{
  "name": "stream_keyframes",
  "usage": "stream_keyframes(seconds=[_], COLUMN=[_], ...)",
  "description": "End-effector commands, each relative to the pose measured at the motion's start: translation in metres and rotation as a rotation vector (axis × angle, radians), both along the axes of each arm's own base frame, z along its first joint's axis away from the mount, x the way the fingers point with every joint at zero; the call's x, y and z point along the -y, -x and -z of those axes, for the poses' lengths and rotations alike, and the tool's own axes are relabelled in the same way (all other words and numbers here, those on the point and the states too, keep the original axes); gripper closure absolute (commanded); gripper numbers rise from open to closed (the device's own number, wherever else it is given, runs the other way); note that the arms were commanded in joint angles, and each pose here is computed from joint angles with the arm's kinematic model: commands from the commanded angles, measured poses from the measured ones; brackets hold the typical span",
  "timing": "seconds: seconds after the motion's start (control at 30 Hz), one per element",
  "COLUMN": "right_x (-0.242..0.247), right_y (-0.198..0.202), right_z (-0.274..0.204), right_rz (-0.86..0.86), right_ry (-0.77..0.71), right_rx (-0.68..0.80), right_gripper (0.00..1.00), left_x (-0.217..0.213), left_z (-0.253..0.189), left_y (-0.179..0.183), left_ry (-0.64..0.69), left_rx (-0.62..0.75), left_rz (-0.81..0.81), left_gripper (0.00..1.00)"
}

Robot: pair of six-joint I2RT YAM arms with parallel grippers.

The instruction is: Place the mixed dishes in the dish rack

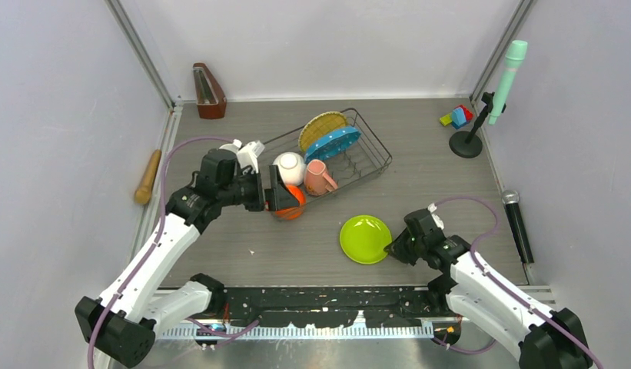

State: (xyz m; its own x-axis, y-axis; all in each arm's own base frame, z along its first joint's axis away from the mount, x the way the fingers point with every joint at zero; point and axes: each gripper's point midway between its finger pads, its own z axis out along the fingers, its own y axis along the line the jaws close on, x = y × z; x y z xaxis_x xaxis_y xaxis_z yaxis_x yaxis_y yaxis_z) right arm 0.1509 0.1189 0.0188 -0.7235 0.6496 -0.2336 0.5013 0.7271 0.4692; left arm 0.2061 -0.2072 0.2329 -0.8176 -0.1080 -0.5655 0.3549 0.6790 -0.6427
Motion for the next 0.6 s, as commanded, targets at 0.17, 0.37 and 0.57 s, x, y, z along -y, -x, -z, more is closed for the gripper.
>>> stream_keyframes(seconds=[0.17, 0.37, 0.57], right_x=[-0.002, -0.01, -0.027], right_y=[-0.021, -0.03, -0.032], right_z=[-0.049, -0.117, -0.177], right_rz=[-0.042, -0.21, -0.345], right_ry=[-0.005, 0.005, -0.027], right_rx=[0.172, 0.356, 0.444], right_gripper=[1.0, 1.0, 1.0], left_x=[0.02, 0.036, 0.053], left_z=[-0.029, -0.042, -0.055], left_y=[0.002, -0.001, -0.007], left_ry=[0.121, 0.198, 0.251], left_rx=[0.061, 0.046, 0.021], left_rz=[0.114, 0.177, 0.222], left_gripper=[0.01, 0.02, 0.04])
